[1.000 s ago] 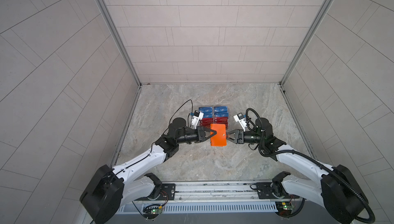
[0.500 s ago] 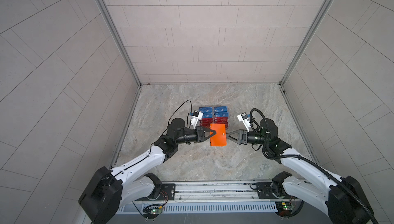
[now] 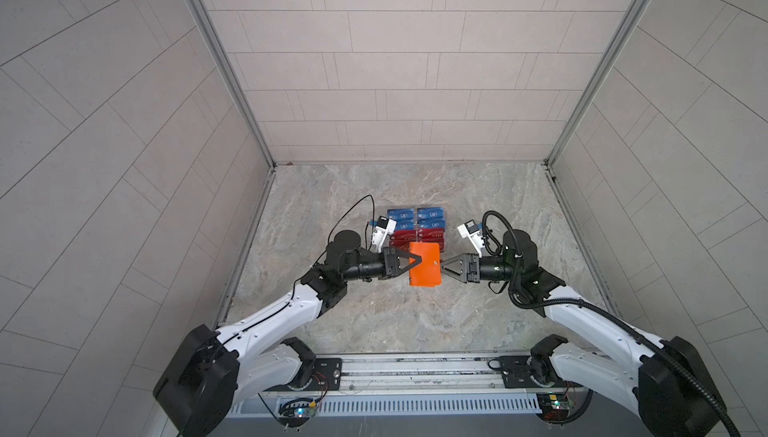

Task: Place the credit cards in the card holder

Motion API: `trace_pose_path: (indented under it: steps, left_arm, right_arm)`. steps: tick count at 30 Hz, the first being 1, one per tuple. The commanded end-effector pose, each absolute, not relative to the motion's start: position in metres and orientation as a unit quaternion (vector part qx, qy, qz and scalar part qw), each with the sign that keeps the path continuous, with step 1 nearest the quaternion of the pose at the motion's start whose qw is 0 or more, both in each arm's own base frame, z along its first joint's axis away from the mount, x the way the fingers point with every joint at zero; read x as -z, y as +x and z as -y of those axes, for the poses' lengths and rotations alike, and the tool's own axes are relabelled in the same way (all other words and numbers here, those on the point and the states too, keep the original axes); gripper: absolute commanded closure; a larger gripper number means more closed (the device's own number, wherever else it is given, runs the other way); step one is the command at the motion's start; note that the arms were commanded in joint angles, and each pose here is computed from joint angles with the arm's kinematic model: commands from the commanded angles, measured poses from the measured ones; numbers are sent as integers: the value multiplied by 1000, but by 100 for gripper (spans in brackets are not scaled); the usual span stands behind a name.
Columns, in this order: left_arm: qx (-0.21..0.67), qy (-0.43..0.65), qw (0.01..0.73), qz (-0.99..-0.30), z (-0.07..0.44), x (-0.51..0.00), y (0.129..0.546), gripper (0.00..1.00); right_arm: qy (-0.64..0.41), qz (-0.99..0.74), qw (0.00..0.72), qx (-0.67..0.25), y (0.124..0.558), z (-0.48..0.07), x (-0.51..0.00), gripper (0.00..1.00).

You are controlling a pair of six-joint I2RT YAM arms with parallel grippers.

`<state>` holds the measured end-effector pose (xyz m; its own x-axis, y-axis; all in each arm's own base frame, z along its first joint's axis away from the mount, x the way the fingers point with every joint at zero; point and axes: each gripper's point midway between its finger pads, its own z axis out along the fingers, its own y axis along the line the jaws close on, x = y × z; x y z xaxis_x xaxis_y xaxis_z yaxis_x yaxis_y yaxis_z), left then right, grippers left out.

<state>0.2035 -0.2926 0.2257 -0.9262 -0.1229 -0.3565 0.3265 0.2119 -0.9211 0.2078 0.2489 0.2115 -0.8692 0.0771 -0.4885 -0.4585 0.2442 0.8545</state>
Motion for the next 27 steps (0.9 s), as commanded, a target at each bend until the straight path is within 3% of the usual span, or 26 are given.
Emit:
trace_pose_path:
  steps: [1,7,27]
  left_arm:
    - [627,83,182,-753,294,-229,203,97]
    - [632,84,182,-748,295,-232,203,98]
    - [647,77,186,-736,296,-239,206,98]
  right_arm:
    - [-159,-735,234,-616,205,-259,-234,35]
    - [-165,-726,234,-625,206,-266,-239,40]
    - [-161,-712,238,-640,203,-265,-236,72]
